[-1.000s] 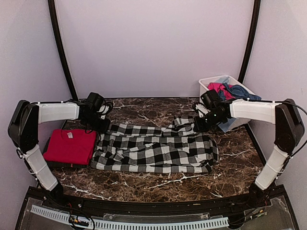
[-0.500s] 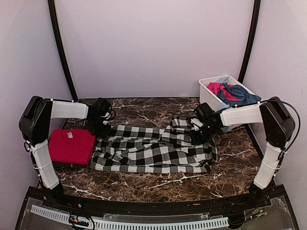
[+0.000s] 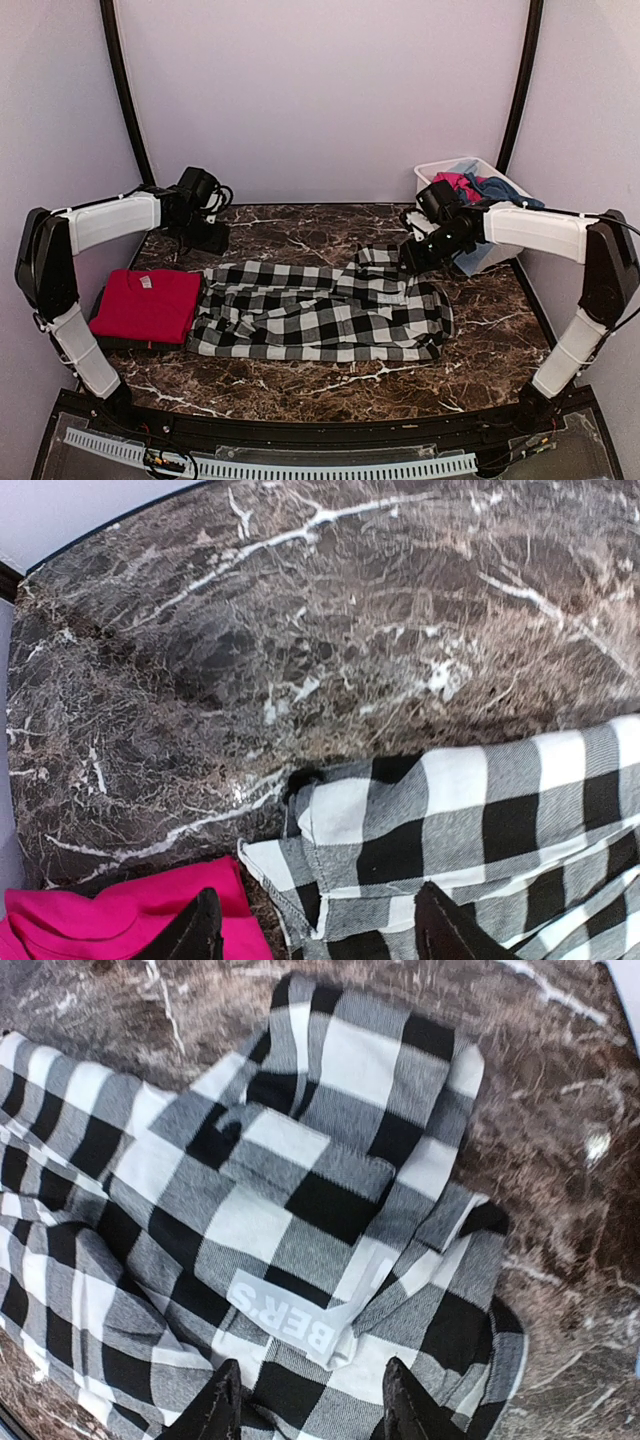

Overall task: Fold and stack the mixed laundry pile
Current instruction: Fold the 1/3-folded shirt at the center of the board, then pick up the rectangle-folded shirt from the center of the board.

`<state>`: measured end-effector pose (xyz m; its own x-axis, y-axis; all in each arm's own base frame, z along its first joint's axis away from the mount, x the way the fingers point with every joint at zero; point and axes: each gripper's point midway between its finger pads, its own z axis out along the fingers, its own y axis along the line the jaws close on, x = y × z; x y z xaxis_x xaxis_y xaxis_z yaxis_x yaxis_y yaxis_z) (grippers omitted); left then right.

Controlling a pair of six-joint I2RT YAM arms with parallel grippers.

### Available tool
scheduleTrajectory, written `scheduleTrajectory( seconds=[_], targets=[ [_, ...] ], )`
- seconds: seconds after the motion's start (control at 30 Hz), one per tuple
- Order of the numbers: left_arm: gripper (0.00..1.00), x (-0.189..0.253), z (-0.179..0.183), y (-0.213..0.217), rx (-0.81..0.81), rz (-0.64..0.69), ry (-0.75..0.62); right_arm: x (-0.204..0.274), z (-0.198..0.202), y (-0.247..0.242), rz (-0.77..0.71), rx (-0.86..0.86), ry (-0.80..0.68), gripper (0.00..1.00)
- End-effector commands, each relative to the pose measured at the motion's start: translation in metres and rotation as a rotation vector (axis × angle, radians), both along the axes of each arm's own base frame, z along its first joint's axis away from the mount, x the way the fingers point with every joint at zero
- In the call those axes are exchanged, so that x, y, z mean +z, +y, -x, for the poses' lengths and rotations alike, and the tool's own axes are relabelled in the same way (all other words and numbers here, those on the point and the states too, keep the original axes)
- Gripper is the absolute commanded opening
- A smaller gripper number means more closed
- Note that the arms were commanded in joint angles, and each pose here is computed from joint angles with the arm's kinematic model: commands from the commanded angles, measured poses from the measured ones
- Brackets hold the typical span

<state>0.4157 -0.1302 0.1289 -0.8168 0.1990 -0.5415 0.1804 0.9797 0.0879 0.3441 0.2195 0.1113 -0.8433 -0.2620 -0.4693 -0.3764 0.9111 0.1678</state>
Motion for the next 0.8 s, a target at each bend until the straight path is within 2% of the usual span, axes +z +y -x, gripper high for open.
scheduleTrajectory(
  seconds=[0.0,0.13,0.27,0.4,0.77],
  targets=[
    [0.67,0.04,-0.004,0.0,-0.006,0.037,-0.073,0.024,-0.019,-0.001,0.048,0.044,-0.1,0.46],
    [0.78,0.053,-0.006,-0.011,-0.043,0.103,-0.098,0.026,-0.032,0.016,0.049,0.178,-0.163,0.49],
    [0.87,0.059,-0.008,-0.022,-0.072,0.152,-0.105,0.023,-0.035,0.035,0.02,0.316,-0.194,0.6],
    [0.89,0.058,-0.01,-0.026,-0.083,0.164,-0.098,0.01,-0.04,0.043,0.038,0.393,-0.184,0.62],
    [0.89,0.054,-0.015,-0.032,-0.101,0.171,-0.077,-0.036,-0.059,0.053,0.107,0.441,-0.118,0.66]
  ],
)
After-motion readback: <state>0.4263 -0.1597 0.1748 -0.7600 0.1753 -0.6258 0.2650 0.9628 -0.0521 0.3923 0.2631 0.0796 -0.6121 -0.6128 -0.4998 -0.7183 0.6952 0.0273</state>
